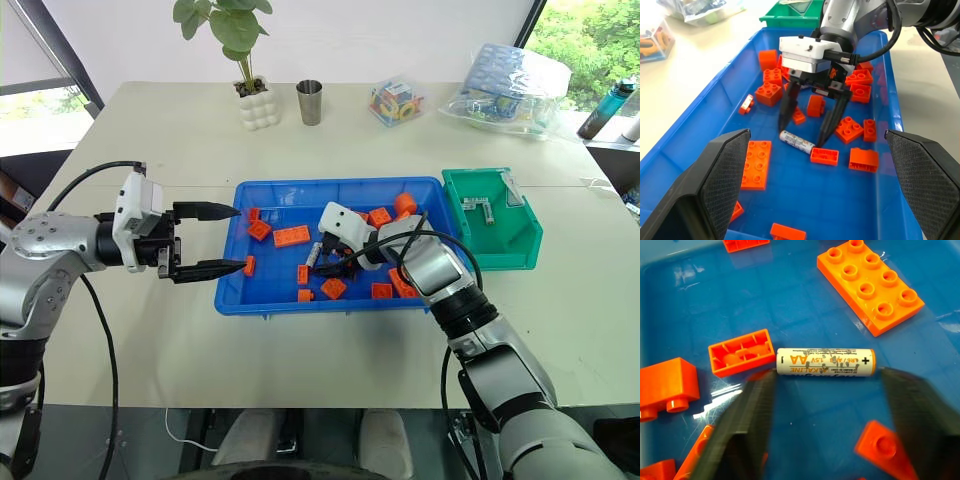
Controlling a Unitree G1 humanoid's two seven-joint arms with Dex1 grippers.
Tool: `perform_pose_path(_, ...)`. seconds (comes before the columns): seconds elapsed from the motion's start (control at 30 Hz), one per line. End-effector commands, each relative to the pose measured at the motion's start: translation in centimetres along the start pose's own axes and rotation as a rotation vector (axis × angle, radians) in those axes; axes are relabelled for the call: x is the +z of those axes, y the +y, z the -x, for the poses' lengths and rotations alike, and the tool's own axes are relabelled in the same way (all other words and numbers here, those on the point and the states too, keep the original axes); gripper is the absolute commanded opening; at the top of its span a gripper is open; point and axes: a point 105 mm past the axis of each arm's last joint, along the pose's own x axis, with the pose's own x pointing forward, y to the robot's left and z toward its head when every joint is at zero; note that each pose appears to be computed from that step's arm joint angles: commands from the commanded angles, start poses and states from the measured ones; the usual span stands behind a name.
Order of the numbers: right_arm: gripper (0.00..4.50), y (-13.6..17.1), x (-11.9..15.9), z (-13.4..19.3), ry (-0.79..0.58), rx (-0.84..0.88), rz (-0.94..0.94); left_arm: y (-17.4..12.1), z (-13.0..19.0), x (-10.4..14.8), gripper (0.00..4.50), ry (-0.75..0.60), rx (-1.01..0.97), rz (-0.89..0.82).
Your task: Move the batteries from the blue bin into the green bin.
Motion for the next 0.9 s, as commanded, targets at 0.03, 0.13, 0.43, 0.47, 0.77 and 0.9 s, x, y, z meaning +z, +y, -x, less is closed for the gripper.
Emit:
perform_pose_path(0.03, 2.22, 0.0, 1.2, 0.4, -0.04, -0.005, 0.018, 0.2, 0.2, 1.0, 4.5, -0.015, 0.002, -0.049)
perform_pose_path(0.13, 2.22, -0.2, 1.5, 0.6, -0.045, -0.018, 0.026, 0.3, 0.1, 1.0, 4.5, -0.017, 0.001, -0.05)
perform_pose_path(0.43, 2.22, -3.9, 3.9, 7.6, -0.133, -0.205, -0.019, 0.2, -0.4, 0.8, 4.5, -0.026, -0.008, -0.048)
perform_pose_path(0.47, 2.22, -4.8, 4.0, 9.4, -0.144, -0.254, -0.047, 0.2, -0.5, 0.8, 4.5, -0.029, -0.01, -0.048)
perform_pose_path(0.77, 2.22, -8.8, -1.4, 22.6, -0.031, -0.638, -0.205, 0.4, -1.7, 0.6, 4.5, -0.061, -0.042, -0.053)
perform_pose_path(0.9, 2.22, -8.5, -3.5, 24.2, 0.021, -0.693, -0.25, 0.5, -2.5, 0.8, 4.5, -0.077, -0.066, -0.062)
